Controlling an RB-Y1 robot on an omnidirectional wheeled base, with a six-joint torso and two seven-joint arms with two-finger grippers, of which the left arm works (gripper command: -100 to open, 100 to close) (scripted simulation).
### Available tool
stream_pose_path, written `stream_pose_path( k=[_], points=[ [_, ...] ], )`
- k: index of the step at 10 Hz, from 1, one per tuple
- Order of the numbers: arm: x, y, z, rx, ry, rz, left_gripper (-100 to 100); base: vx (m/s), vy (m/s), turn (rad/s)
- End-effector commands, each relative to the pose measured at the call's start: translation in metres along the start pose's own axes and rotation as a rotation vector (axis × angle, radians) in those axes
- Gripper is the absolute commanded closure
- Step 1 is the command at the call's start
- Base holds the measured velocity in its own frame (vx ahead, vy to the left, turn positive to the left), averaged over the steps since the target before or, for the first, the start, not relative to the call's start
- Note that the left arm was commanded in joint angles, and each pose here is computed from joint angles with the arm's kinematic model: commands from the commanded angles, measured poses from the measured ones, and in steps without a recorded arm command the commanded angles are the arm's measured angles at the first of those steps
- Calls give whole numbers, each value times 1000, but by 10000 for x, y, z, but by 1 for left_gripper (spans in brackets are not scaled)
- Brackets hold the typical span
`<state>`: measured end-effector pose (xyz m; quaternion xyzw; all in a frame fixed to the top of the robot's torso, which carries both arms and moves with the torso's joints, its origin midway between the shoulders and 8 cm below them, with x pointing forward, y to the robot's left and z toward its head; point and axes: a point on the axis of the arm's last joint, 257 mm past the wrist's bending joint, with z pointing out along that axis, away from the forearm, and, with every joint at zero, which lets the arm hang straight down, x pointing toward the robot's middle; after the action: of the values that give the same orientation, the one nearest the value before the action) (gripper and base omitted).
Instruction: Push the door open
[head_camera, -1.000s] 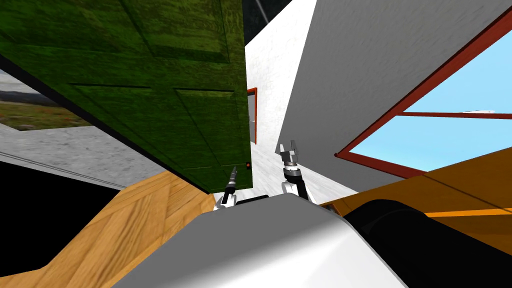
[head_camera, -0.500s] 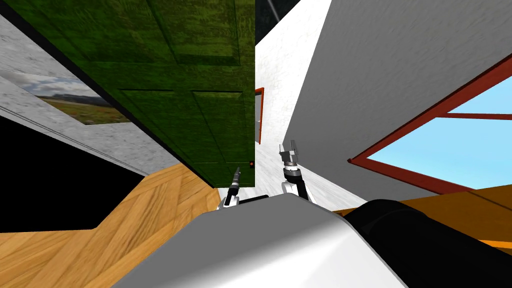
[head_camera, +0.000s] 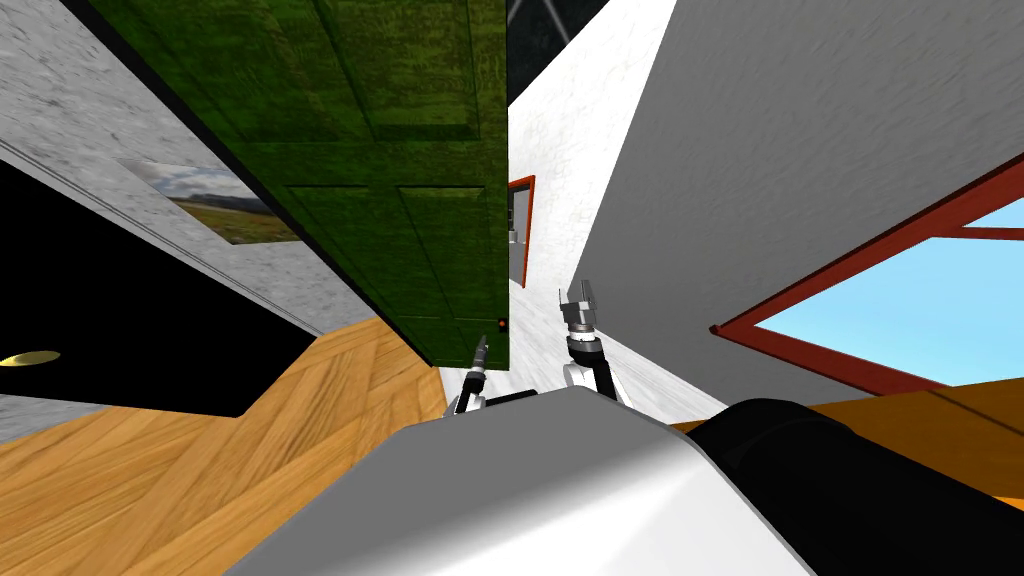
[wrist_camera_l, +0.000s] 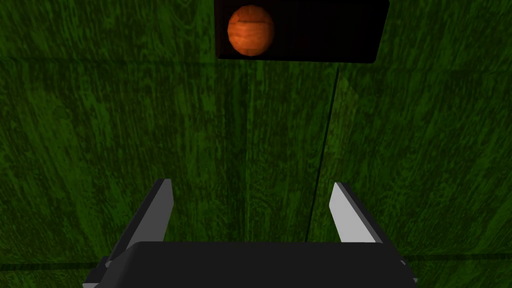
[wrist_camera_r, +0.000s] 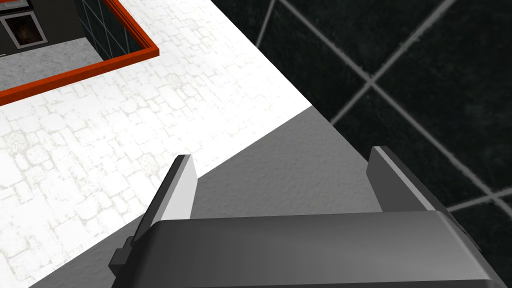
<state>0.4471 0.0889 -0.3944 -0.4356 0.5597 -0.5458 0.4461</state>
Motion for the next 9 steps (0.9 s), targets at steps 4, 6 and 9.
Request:
stream_pose_path(
  k=[4,6,9],
  points=[
    [202,-28,-5,7,19,-22,-100,-109,-123,64],
    [69,10,-27,2,16,3,-100,111,48,-1],
    [-147,54,-53,-4,8,40,-100,206,18,-21]
  ],
)
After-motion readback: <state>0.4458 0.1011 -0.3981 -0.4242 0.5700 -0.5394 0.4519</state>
